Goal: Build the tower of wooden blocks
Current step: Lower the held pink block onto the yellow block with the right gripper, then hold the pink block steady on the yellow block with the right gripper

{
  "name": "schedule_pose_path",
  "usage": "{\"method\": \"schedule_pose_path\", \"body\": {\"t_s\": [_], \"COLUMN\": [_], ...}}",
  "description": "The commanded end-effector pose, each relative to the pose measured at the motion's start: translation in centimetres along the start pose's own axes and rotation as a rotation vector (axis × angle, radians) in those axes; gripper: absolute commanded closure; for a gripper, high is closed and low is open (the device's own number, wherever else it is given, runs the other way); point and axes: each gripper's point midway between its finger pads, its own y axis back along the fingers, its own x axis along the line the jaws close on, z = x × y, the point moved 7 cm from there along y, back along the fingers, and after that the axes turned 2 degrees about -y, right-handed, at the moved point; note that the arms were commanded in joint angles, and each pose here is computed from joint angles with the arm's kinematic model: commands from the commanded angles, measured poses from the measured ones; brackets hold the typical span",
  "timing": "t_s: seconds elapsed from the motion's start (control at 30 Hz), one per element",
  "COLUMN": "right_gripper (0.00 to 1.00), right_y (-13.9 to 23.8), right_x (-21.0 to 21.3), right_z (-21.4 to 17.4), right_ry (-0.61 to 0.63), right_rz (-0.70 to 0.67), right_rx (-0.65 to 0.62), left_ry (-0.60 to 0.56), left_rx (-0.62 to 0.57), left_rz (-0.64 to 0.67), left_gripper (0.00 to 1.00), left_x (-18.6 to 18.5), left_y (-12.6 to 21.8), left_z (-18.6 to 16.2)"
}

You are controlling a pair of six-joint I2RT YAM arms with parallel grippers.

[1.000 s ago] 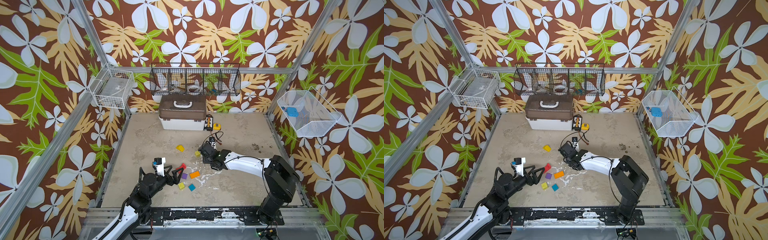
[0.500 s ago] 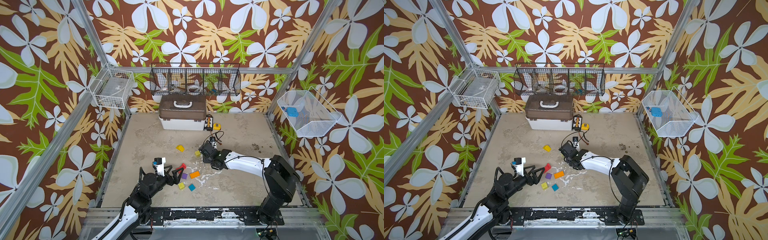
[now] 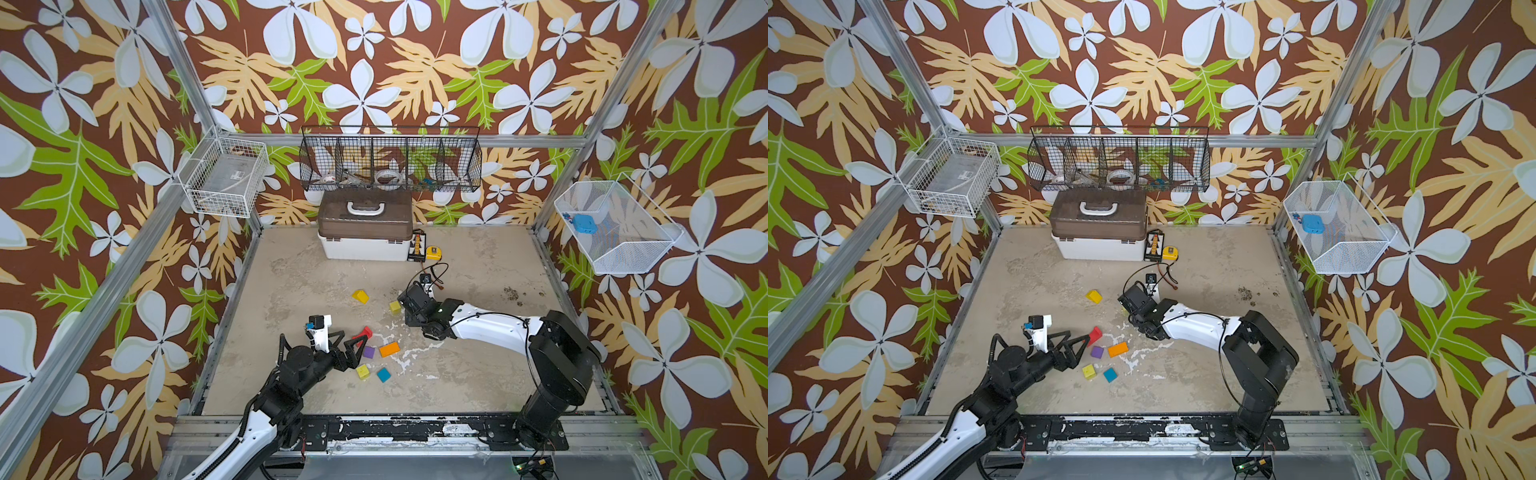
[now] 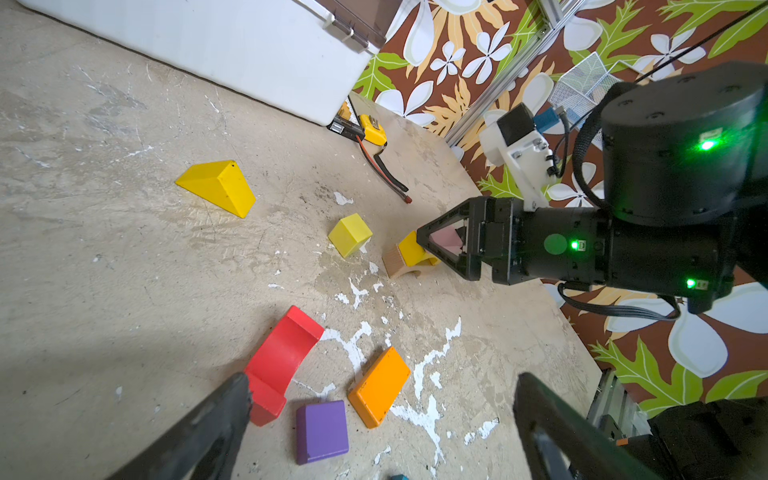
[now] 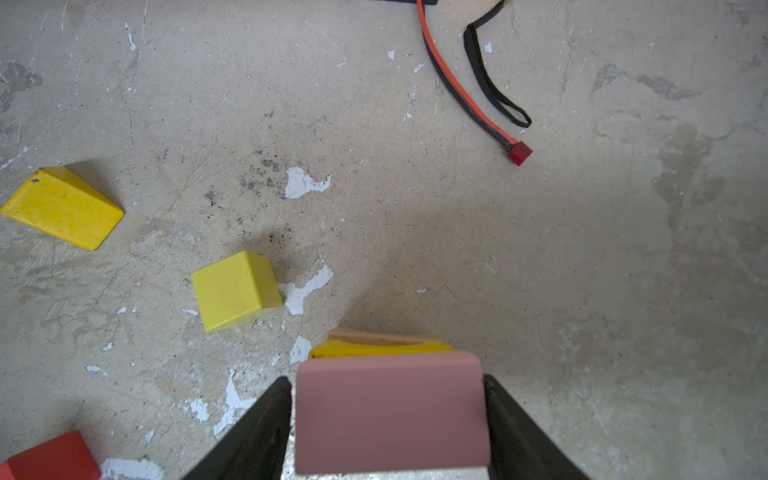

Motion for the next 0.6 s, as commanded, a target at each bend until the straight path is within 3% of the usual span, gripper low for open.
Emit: {"method": "schedule_pose_path", "body": {"t_s": [0.0,0.57], "right_gripper": [0.31,0.30], "right_y": [0.20,0.17], "right_x": [0.08,0.04], "right_z": [0.25,0.35], "right_ry": [-0.015,-0.030], "right_rz": [0.004,-0.003], "right_rx": [-0.010,-0.013], "left_ry": [-0.003,-0.002], "left_rx": [-0.029,-0.028], "left_rz": [-0.023,-0.023], "left_gripper": [0.00,0.00], "left_x": [-0.48,-0.46], "left_y": [0.02,0.01], "left_z": [0.63,0.61]}}
